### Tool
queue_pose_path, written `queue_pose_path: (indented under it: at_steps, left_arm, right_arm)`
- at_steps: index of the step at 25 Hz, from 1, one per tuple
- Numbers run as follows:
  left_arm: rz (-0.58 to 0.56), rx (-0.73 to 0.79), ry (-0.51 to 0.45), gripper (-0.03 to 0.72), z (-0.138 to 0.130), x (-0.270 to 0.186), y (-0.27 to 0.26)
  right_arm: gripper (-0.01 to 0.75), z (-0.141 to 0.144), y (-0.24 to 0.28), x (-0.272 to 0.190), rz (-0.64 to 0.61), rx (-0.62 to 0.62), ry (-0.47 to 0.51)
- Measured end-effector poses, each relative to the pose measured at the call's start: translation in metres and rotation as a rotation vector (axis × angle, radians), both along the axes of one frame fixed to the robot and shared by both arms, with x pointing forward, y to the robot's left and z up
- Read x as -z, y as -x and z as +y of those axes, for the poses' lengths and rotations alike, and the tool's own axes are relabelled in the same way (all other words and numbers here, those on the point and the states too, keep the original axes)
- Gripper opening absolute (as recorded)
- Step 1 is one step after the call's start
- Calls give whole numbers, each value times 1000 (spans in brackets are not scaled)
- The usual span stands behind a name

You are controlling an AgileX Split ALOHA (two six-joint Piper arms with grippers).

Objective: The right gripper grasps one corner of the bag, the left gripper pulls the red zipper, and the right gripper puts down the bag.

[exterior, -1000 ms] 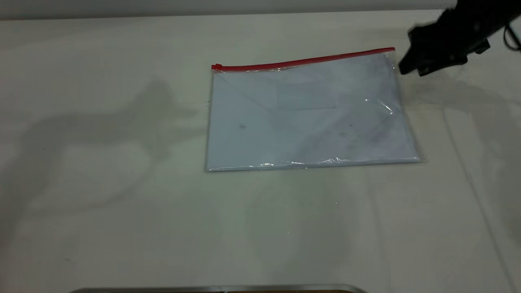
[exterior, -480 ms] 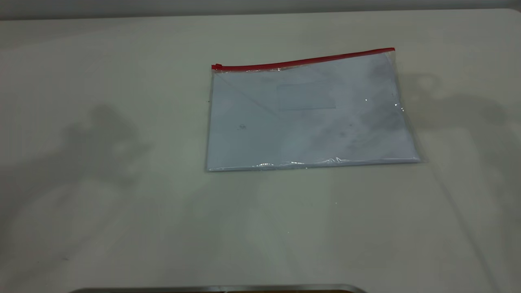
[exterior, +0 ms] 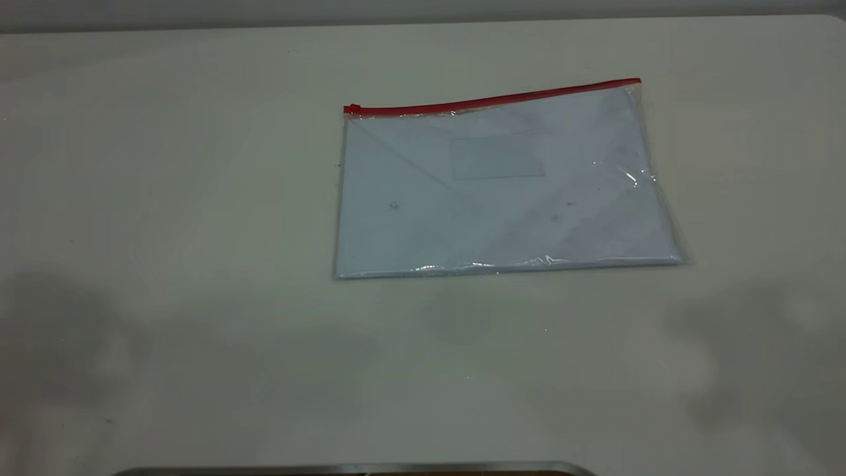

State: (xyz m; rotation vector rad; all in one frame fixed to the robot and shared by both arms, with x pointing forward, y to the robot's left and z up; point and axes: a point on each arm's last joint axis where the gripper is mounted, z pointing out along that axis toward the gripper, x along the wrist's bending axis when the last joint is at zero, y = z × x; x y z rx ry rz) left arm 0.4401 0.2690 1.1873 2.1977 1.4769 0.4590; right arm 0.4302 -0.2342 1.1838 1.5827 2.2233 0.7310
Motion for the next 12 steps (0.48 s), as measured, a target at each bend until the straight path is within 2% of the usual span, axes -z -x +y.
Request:
queue_pose_path:
  at_steps: [3,7,12]
  left_arm:
    - [70,-28,-5,510,3,27,23]
    - [199,-41,-16,492,7,76,54]
    - [309,-63,-21,469,11,128,92]
  right_arm:
    - [347,-16,34,21,14,70,27]
    - [347,-36,79,74,52,104,98]
    - [347,-46,121,131,23,101,61]
